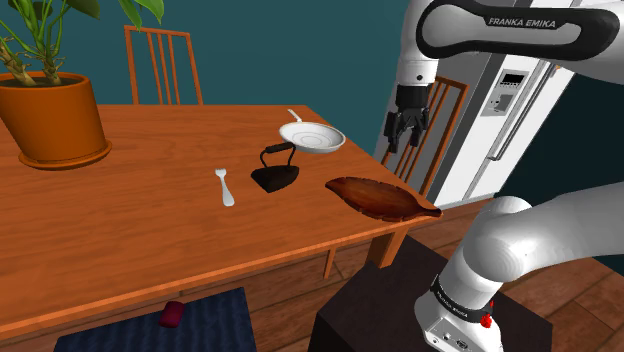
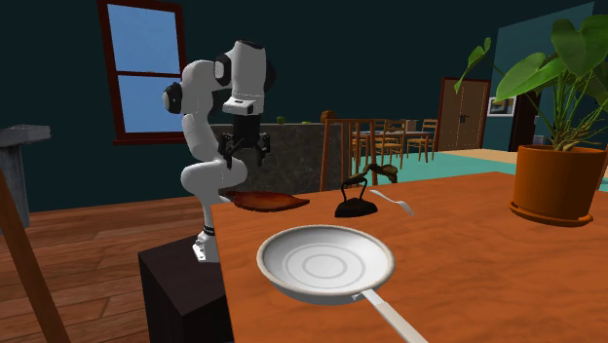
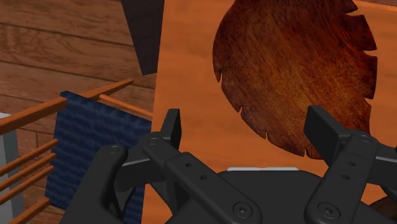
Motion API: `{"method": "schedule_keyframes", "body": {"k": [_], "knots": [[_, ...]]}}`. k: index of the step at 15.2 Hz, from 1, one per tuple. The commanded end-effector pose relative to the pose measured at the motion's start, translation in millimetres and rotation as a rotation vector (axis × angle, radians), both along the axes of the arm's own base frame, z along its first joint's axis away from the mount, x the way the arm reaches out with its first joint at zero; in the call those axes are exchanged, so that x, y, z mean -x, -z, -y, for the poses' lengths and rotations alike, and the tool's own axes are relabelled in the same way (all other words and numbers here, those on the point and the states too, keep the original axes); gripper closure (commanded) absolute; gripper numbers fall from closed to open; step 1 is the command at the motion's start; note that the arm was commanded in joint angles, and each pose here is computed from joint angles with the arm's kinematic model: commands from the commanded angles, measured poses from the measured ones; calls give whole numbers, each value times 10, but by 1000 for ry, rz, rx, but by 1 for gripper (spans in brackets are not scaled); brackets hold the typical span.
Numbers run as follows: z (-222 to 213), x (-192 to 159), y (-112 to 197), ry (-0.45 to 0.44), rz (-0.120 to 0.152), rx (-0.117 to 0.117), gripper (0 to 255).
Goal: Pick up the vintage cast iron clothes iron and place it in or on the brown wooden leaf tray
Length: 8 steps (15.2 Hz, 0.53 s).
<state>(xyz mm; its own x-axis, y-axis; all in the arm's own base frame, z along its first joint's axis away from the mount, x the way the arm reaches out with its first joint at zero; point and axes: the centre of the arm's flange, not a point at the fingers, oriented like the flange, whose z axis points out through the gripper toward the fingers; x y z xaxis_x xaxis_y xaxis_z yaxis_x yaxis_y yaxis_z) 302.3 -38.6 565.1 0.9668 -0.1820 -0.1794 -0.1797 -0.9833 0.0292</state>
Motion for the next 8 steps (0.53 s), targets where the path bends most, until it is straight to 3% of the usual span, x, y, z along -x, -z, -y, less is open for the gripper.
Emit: {"method": "schedule_keyframes", "body": {"k": [1,8], "knots": [[0,0,0,0,0,0,0],[-843,-205,11,289,13,20,0]]}}
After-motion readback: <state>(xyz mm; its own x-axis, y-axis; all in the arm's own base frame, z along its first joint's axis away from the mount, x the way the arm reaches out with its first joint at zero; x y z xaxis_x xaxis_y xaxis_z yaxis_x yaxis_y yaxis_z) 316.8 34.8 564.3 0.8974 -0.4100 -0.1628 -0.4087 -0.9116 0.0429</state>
